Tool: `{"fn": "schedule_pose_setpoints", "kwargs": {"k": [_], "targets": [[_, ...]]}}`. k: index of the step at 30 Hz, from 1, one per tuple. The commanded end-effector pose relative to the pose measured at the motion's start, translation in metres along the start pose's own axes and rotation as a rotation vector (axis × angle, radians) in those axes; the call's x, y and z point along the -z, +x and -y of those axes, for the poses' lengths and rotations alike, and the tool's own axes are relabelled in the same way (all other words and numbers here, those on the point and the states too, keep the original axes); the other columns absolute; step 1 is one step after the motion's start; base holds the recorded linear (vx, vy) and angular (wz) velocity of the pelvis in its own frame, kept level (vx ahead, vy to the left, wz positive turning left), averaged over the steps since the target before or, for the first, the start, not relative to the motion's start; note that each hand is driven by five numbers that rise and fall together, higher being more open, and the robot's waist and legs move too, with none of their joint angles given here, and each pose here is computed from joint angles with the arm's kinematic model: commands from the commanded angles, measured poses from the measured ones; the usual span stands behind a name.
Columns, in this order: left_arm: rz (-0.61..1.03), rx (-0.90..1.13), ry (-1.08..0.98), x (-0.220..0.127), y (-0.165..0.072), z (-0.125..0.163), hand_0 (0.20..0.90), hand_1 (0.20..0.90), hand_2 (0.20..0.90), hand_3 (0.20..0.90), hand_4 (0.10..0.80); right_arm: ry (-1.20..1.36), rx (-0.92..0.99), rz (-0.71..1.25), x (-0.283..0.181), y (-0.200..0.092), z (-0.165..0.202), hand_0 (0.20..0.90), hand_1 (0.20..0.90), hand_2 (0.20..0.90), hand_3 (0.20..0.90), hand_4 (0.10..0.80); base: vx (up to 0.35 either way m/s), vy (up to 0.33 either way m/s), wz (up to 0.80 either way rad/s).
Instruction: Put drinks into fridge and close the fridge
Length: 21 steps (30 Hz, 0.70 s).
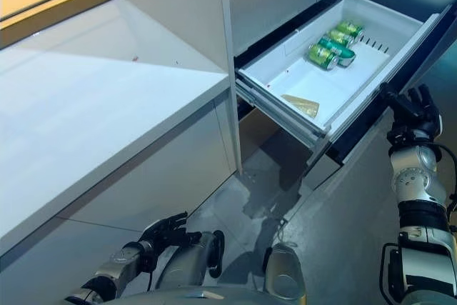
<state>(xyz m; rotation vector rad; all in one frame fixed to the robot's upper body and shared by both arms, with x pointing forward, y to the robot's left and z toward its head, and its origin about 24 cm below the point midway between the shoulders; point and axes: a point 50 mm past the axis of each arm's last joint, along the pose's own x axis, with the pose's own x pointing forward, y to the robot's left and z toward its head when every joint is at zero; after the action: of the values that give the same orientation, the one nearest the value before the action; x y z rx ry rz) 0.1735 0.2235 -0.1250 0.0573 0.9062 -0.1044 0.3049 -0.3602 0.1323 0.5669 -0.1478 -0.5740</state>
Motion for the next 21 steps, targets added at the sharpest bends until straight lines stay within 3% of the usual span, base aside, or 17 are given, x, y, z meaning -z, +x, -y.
{"fn": "schedule_pose_setpoints", "kwargs": {"k": [1,9,13,21], "targets": [[-0.130,-0.025,0.015,0.046,-0.015,0.000,0.900,0.900,0.900,0.900,0.800,0.063,-0.311,0.119,-0.034,0.004,-0.065,0.900,0.900,0.900,0.900,0.800,0.004,0.064,0.04],[-0.088,-0.028,-0.037,0.041,-0.015,0.000,0.900,0.900,0.900,0.900,0.800,0.011,-0.466,0.026,-0.023,0.005,-0.095,0.900,0.900,0.900,0.900,0.800,-0.024,0.063,0.01],[-0.063,-0.021,-0.042,0.036,-0.014,0.000,0.900,0.900,0.900,0.900,0.800,-0.154,-0.549,0.013,-0.019,0.008,-0.109,0.900,0.900,0.900,0.900,0.800,-0.043,0.026,0.13],[-0.065,-0.033,-0.043,0.039,-0.018,-0.010,0.900,0.900,0.900,0.900,0.800,-0.232,-0.602,-0.007,-0.022,0.013,-0.121,0.900,0.900,0.900,0.900,0.800,0.008,0.006,0.16]]}}
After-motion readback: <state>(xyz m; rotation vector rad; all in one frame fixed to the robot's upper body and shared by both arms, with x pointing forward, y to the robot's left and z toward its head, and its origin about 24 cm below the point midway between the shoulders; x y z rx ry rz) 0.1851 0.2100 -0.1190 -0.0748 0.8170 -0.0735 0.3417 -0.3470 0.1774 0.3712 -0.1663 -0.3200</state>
